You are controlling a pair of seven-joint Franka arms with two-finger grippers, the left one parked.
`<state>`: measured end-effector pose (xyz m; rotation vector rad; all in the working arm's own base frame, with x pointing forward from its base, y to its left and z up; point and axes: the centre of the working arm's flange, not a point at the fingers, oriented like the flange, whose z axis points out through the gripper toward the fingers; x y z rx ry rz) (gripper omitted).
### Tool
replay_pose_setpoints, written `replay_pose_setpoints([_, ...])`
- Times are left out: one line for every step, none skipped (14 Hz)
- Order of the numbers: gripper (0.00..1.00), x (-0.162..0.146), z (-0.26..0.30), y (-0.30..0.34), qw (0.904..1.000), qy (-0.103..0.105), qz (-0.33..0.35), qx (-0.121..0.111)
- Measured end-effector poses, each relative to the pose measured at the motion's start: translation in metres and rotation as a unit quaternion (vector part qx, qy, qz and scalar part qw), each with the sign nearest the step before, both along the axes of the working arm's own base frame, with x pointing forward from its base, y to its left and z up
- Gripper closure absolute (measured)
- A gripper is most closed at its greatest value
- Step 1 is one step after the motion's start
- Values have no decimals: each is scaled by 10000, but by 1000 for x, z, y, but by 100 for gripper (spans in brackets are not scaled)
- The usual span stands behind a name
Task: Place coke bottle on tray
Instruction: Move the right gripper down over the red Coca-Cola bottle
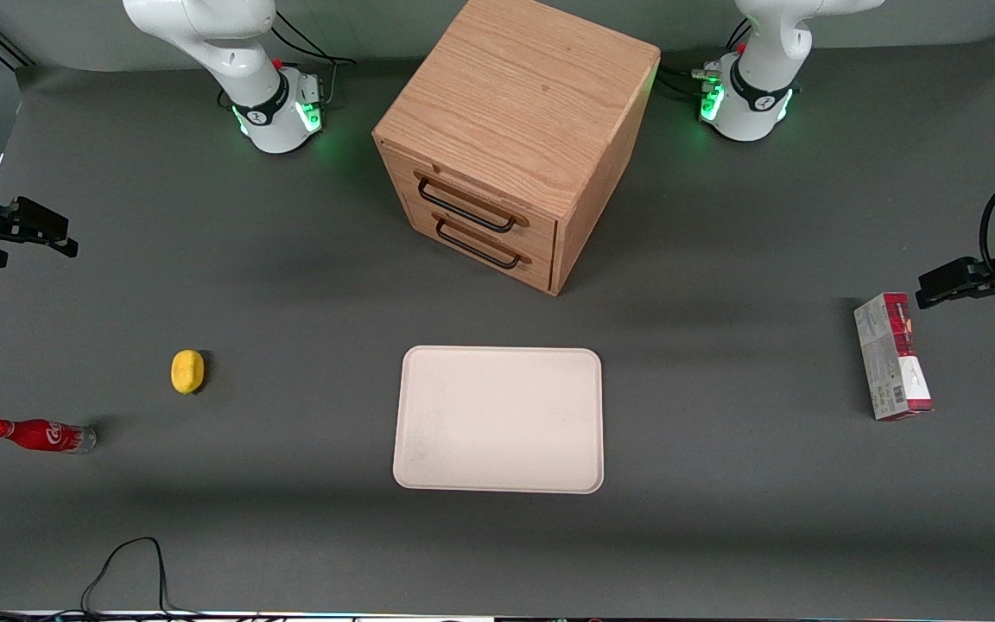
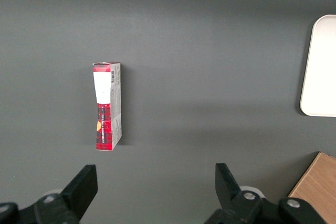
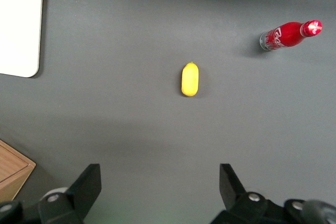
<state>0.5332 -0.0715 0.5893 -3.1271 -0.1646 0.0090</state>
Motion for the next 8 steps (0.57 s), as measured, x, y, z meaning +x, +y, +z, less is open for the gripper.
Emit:
replay_pose_setpoints([0, 3, -1, 0, 10000, 4, -2, -4])
replay_pose_setpoints([0, 6, -1, -1, 10000, 5, -9, -8])
replay_pose_setpoints([0, 9, -2, -2, 10000, 6, -16, -12])
replay_pose_setpoints([0, 13, -3, -3, 10000, 14, -21, -15])
replay_pose_setpoints([0, 16, -5, -4, 10000, 29, -28, -18])
replay_pose_setpoints([0, 18, -9, -7, 9999, 113, -55, -17])
replay_pose_setpoints([0, 19, -15, -16, 9996, 233, -130, -13])
replay_pose_setpoints([0, 21, -19, -29, 9993, 286, -245, -17])
